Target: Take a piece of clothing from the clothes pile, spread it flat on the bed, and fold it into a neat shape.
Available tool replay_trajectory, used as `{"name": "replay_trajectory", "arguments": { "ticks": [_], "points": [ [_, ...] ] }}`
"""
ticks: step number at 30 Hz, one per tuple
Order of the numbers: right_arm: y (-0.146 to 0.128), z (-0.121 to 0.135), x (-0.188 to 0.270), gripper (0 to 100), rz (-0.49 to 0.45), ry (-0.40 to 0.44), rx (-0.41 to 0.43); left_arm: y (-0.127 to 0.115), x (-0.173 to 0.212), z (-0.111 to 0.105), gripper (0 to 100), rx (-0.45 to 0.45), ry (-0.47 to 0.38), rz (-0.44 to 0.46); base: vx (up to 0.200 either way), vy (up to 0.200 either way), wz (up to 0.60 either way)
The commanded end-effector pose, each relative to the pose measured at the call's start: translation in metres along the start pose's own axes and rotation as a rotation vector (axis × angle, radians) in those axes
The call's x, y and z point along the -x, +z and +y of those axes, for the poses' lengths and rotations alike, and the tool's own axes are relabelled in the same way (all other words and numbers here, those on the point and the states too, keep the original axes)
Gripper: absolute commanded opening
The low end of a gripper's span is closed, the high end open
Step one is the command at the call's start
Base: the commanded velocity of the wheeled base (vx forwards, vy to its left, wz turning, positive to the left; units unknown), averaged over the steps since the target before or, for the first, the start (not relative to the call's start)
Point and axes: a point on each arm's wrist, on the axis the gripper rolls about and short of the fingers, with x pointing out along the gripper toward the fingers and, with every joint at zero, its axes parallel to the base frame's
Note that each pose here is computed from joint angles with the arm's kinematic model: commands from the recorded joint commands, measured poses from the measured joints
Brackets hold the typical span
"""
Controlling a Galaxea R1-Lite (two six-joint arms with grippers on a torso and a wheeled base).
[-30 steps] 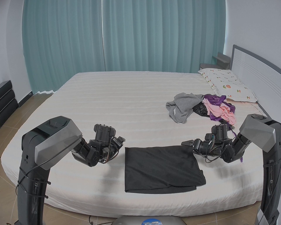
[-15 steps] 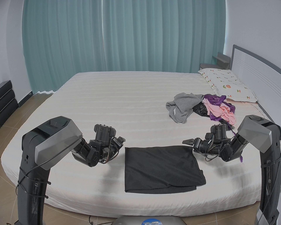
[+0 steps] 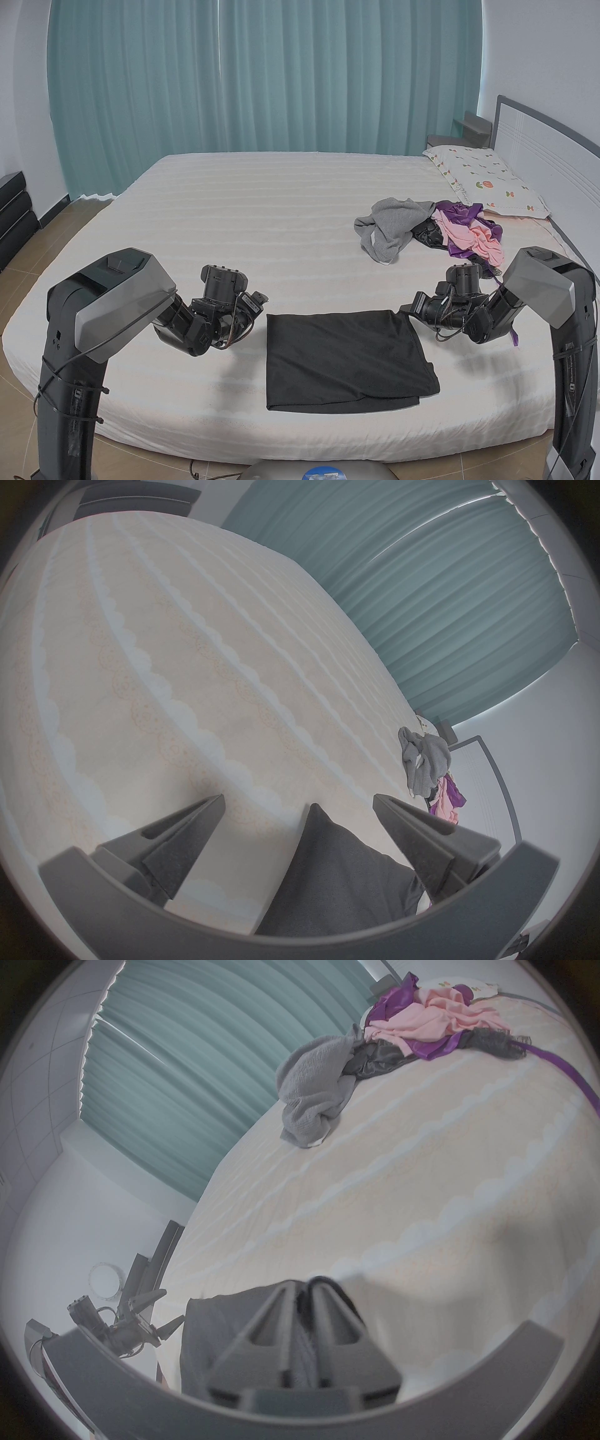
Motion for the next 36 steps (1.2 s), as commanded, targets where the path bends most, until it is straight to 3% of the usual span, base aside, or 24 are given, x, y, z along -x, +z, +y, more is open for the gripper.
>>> {"name": "replay_trajectory", "arguments": {
  "ticks": [1,6,23,24,30,36],
  "points": [
    [0.007,-0.004,0.001,0,-0.027,-0.012,-0.004,0.0,0.0,0.0,100,0.001,0.001,-0.001,0.0,0.0,0.0],
    [0.018,-0.01,0.004,0,-0.064,-0.024,-0.012,-0.001,0.0,0.0,100,-0.002,-0.001,0.001,0.0,0.0,0.0],
    [0.014,-0.014,0.002,0,-0.052,-0.033,-0.016,-0.002,0.0,-0.001,100,-0.004,-0.001,0.004,0.0,0.0,0.0],
    [0.014,-0.014,0.003,100,-0.053,-0.033,-0.017,-0.002,0.001,-0.001,100,-0.004,-0.002,0.003,0.0,0.0,0.0],
    [0.014,-0.012,0.023,100,-0.048,-0.042,-0.03,-0.01,0.007,0.001,100,-0.018,0.003,0.043,0.0,0.0,0.0],
    [-0.001,-0.005,0.066,100,-0.029,-0.045,-0.049,-0.022,0.039,0.008,100,-0.125,-0.064,0.25,0.0,0.0,0.0]
  ]
}}
